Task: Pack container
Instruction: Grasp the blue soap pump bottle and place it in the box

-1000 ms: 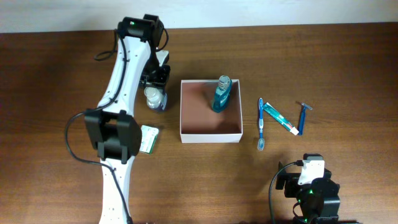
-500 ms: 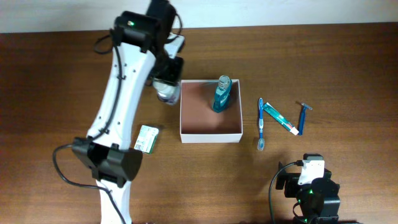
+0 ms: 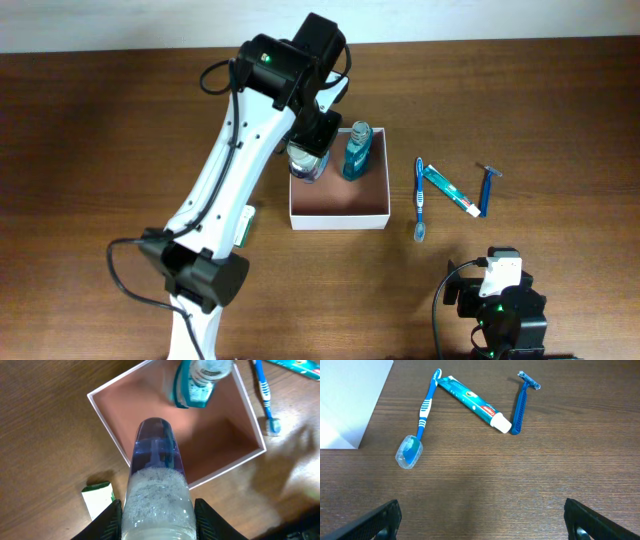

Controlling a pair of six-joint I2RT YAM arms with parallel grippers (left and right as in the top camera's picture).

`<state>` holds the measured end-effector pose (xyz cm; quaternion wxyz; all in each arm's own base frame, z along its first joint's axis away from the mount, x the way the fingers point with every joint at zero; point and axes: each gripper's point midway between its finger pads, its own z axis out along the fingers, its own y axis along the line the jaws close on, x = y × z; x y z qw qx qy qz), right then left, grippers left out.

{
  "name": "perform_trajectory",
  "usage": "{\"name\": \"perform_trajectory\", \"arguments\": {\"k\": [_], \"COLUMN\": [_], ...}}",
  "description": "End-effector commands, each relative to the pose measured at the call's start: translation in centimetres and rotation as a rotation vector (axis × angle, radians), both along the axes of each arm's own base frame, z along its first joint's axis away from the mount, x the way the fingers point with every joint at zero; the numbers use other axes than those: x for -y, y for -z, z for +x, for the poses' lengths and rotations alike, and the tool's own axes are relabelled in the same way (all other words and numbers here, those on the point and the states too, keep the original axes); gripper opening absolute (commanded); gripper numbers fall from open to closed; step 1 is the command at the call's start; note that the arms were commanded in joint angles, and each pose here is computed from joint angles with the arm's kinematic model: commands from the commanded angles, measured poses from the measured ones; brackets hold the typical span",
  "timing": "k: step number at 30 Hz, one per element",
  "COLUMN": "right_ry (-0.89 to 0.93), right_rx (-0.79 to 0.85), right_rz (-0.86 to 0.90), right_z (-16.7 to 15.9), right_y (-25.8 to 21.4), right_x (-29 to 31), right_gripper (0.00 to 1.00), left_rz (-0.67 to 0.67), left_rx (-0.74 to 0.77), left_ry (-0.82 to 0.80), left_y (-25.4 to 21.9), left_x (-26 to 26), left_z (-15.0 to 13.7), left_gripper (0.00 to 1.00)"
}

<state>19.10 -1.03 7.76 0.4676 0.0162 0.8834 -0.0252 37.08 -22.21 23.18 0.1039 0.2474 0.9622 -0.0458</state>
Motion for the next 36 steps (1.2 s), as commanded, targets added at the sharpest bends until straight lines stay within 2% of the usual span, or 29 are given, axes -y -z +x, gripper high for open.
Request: {"name": "perform_trajectory", "arguments": {"k": [1,7,13,20,23,30,36], "right_ry": [0.008,0.008,0.008,0.008,0.008,0.008,0.009], "right_rx": [-0.002,-0.002,-0.002,-0.002,-0.002,-0.002,-0.002], "right_rz": [0.007,0.007,0.007,0.007,0.007,0.007,0.007], "right_z": [0.0,0.0,0.0,0.0,0.0,0.0,0.0], "right_y": [0.3,0.3,0.3,0.3,0.3,0.3,0.3], "right_x": [0.1,0.1,0.1,0.1,0.1,0.1,0.1], "right_gripper": [0.99,0.99,0.99,0.99,0.99,0.99,0.98], "left_rz": [0.031,0.052,0.129,0.120,0.123,0.109,-0.043], "left_rx": [-0.010,-0.023,0.013,0.034,0.031,0.053,0.185], "left_ry": [-0.024,-0.027,-0.043,-0.051,-0.051,-0.087,-0.114], "left_y": [2.3,6.4,8.7,8.9,8.7,3.8,-4.1], "left_x": [0.1,1.3,0.7,0.7,0.5,-1.8,-3.0], "left_z": [1.7,4.1,6.0,6.9,6.8,5.9,4.7], "left_gripper": [0.34,0.34,0.35,0.70,0.76,0.78,0.82]}}
